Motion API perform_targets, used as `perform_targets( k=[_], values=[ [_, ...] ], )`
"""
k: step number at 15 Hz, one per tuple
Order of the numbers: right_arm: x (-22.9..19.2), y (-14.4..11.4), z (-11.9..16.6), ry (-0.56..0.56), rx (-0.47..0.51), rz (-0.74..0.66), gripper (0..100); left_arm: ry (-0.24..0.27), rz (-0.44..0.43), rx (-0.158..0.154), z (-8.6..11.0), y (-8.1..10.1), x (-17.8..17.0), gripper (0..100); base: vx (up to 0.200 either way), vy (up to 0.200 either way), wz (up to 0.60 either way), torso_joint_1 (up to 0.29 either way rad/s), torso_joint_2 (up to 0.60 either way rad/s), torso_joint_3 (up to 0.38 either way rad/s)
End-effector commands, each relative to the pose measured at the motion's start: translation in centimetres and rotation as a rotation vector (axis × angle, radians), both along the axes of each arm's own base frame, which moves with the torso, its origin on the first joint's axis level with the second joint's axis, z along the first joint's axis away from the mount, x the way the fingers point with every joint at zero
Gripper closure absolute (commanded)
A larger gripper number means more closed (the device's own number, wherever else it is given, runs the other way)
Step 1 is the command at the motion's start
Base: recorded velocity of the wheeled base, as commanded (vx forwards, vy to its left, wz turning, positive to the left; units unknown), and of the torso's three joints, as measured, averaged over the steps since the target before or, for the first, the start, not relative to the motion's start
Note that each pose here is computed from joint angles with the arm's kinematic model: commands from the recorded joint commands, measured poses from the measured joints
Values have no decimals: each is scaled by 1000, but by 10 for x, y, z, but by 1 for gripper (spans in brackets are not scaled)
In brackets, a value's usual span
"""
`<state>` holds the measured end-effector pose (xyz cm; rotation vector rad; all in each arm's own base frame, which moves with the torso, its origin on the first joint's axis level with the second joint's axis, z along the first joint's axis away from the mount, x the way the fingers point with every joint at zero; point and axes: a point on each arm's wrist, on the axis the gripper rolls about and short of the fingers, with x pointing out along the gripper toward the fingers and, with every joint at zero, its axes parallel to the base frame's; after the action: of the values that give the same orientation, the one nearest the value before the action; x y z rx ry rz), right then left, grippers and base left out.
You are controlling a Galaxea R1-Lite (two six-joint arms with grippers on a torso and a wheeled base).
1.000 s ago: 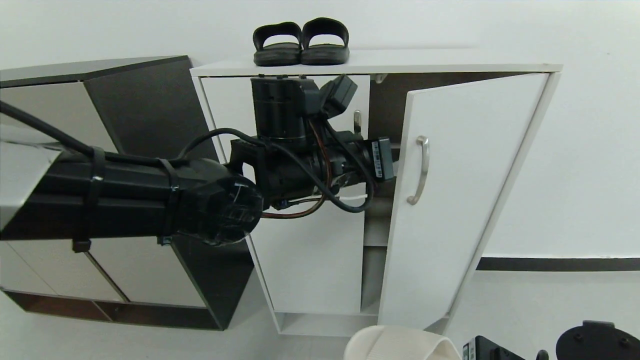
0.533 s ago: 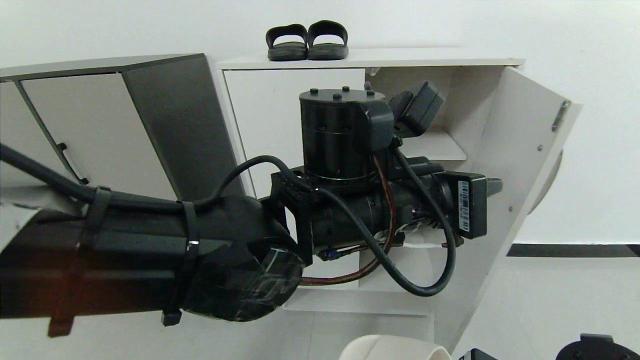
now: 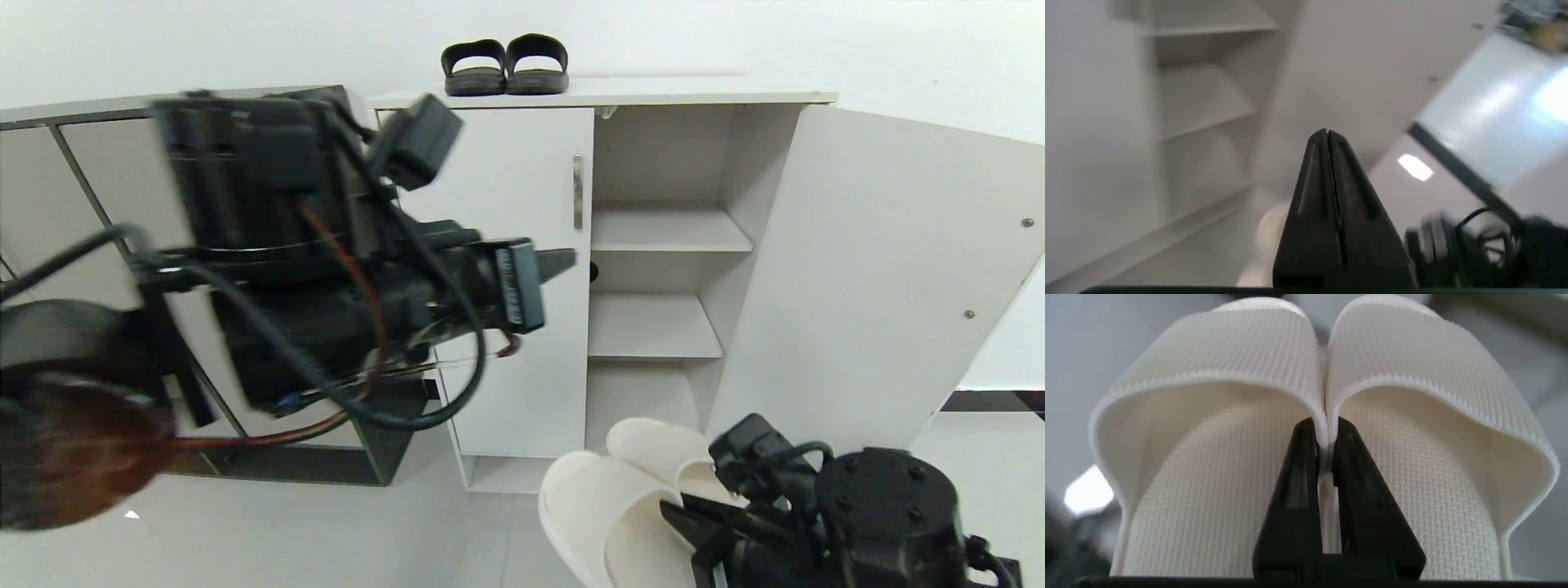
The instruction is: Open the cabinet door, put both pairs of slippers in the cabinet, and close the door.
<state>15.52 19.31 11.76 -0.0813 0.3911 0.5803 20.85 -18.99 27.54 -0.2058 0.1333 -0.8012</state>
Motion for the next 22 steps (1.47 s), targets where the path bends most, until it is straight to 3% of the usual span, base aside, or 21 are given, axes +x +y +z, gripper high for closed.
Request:
perform_targets(
  k=[1,2,4,5,6,8,10,11,14,16,18,19,22],
  values=[
    [29,17,-5,-2,17,-139,100,-66,339,53,7,100,-87,100,0,0,0,0,0,0],
    [46,20,-7,-36,2,-264,100,-89,472,59,3,141,-131,100,0,0,0,0,0,0],
    [56,16,-10,-42,-13,-324,100,-39,731,127,-24,182,-172,100,0,0,0,0,0,0],
    [56,16,-9,-44,-10,-326,100,-35,853,144,-47,194,-194,100,0,0,0,0,0,0],
    [56,16,-10,-42,-17,-325,100,-40,975,187,-72,199,-208,100,0,0,0,0,0,0],
    [57,16,-15,-32,-30,-325,100,-27,1163,217,-119,200,-227,100,0,0,0,0,0,0],
    [57,16,-16,-29,-33,-323,100,-69,1158,232,-141,198,-237,100,0,0,0,0,0,0],
    [57,17,-17,-28,-34,-322,100,-85,1111,232,-161,197,-241,100,0,0,0,0,0,0],
    [57,17,-18,-26,-33,-323,100,-79,1013,272,-193,195,-238,100,0,0,0,0,0,0],
    [57,18,-17,-27,-30,-323,100,-124,884,237,-194,192,-234,100,0,0,0,0,0,0],
    [58,18,-18,-30,-28,-325,100,-145,707,154,-195,188,-233,100,0,0,0,0,0,0],
    [58,19,-19,-31,-28,-322,100,-139,669,138,-195,187,-232,100,0,0,0,0,0,0],
    [59,20,-20,-38,-22,-323,100,-139,657,155,-195,187,-232,100,0,0,0,0,0,0]
  ],
)
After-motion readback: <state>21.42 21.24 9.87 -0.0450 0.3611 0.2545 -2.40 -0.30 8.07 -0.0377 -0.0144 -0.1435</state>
